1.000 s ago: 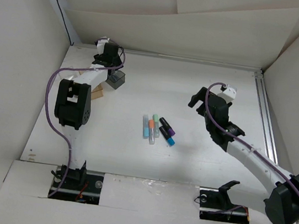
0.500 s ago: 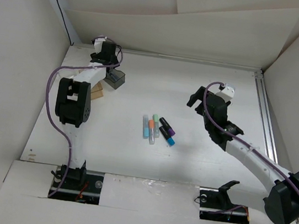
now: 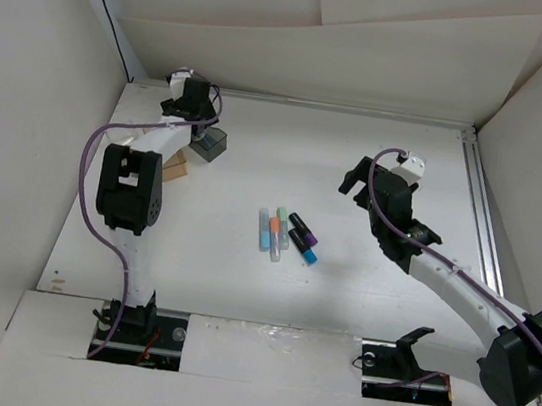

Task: Sort the stationery into containers
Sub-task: Place the stationery in the storage box, then pick up the pen from the center of the board.

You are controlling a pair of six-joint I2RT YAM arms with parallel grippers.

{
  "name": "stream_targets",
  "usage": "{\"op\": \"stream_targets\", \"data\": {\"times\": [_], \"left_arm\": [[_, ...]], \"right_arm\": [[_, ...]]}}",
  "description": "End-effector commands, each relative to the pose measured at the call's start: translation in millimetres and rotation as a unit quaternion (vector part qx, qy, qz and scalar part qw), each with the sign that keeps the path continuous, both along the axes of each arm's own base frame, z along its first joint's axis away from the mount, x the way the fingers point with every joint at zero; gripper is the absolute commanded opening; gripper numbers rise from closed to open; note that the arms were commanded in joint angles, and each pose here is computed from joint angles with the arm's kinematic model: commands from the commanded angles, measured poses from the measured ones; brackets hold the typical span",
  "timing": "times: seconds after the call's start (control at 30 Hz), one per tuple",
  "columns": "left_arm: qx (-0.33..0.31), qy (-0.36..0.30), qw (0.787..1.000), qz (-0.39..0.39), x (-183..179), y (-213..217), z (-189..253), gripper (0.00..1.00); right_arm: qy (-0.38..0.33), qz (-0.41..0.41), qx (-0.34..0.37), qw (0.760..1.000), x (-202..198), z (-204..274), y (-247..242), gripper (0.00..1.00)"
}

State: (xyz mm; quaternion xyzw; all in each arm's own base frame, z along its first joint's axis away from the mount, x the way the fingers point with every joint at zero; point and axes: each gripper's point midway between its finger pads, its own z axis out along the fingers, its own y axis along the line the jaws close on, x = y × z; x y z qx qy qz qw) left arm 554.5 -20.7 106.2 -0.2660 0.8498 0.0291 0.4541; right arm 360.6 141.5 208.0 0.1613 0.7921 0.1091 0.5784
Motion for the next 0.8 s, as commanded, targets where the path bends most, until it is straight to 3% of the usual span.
{"op": "stream_targets", "data": {"times": [0.0, 0.1, 0.23, 0.27, 0.33, 0.37, 0.4, 0.5, 0.57, 0.63, 0.67, 0.77], "left_arm": [[-0.011, -0.116, 0.993, -0.013, -4.7, -21.1, 102.1, 0.66], [-0.04, -0.142, 0.988, -0.037, -19.8, -45.0, 122.5, 0.54], [-0.061, -0.176, 0.978, -0.095, -72.3, -112.0, 137.6, 0.35], [-0.063, -0.159, 0.979, -0.108, -86.9, -122.9, 118.2, 0.19], [-0.076, -0.153, 0.977, -0.13, -108.7, -143.7, 112.6, 0.1], [-0.079, -0.131, 0.974, -0.166, -128.9, -166.8, 91.1, 0.06], [-0.082, -0.119, 0.972, -0.187, -141.1, -179.2, 82.2, 0.02], [-0.059, -0.054, 0.966, -0.244, -193.6, -208.8, 38.6, 0.02], [-0.051, -0.031, 0.968, -0.245, -217.1, -210.6, 19.5, 0.02], [-0.053, -0.008, 0.965, -0.257, -245.2, -210.8, -2.8, 0.1], [-0.066, 0.0, 0.962, -0.263, -251.7, -212.4, -8.9, 0.2], [-0.091, 0.02, 0.955, -0.283, -267.6, -219.1, -27.6, 0.27]], "right_arm": [[-0.038, 0.0, 0.015, 0.999, 8.4, 29.6, 6.2, 0.98], [-0.039, 0.0, 0.014, 0.999, 7.3, 29.8, 7.9, 0.98], [-0.043, -0.006, 0.015, 0.999, 6.6, 33.5, 5.2, 0.94], [-0.043, -0.006, 0.015, 0.999, 6.6, 33.5, 5.2, 0.85], [-0.044, -0.011, 0.014, 0.999, 6.8, 33.7, 3.3, 0.65], [-0.045, -0.016, 0.017, 0.999, 7.1, 34.0, 2.1, 0.36], [-0.041, -0.016, 0.014, 0.999, 6.2, 29.8, 1.5, 0.25], [-0.043, -0.028, 0.016, 0.999, 6.7, 30.4, -1.9, 0.0], [-0.047, -0.028, 0.019, 0.998, 5.7, 33.7, -2.5, 0.0], [-0.047, -0.028, 0.019, 0.998, 5.7, 33.7, -2.6, 0.03], [-0.046, -0.023, 0.02, 0.998, 5.5, 33.5, -0.7, 0.06], [-0.037, -0.018, 0.016, 0.999, 7.4, 26.1, 2.3, 0.11]]}}
